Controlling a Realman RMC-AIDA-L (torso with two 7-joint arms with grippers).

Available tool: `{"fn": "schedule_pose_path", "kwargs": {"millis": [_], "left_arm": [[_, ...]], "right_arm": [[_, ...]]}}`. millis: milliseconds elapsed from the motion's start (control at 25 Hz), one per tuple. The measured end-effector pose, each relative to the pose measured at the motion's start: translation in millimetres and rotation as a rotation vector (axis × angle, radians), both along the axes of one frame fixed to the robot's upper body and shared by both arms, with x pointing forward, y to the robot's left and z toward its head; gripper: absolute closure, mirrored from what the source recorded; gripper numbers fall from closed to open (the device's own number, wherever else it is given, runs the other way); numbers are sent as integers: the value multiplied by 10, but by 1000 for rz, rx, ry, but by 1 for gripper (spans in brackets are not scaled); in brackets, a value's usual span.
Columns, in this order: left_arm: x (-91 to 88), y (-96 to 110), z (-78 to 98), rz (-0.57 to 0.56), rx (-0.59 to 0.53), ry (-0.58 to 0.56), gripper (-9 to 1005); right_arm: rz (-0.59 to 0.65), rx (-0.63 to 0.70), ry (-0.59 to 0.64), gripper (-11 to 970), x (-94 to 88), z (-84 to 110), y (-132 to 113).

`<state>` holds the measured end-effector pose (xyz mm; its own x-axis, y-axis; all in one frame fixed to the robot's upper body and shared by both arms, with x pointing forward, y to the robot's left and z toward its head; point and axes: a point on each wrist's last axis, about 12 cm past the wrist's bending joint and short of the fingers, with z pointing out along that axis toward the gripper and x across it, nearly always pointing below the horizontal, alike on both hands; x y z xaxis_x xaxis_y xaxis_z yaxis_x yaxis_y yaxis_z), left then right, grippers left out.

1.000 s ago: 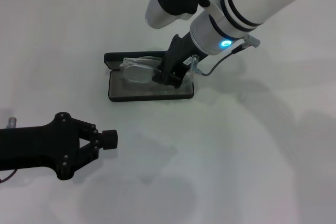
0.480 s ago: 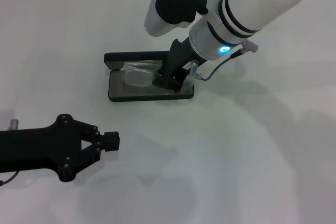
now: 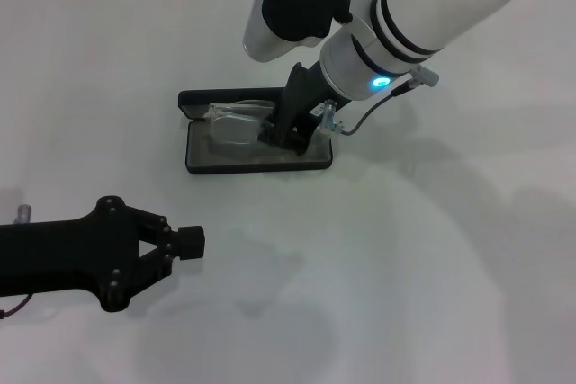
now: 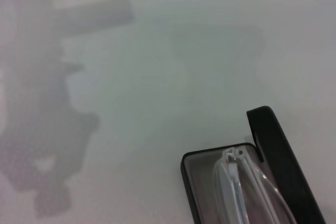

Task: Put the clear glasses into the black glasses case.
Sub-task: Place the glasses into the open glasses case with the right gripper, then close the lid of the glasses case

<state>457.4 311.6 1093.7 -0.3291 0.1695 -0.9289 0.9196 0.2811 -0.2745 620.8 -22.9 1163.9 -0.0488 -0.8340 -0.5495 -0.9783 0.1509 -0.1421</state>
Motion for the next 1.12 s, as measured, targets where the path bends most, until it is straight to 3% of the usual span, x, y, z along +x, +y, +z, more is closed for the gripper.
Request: {"fn": "schedule_pose_path", "kwargs": {"millis": [840,1000,1120], "left_arm": [[6,8,11,4,-4,-5,953],[-1,92,29,59,-18,-21,953],[-12,177,57,117,-41,-42,953]], "right_arm": [[10,64,-18,766,-73,20,-5],[8,159,-31,766,-177,55,-115],[-53,278,-59,765,-233,79,-398]]}}
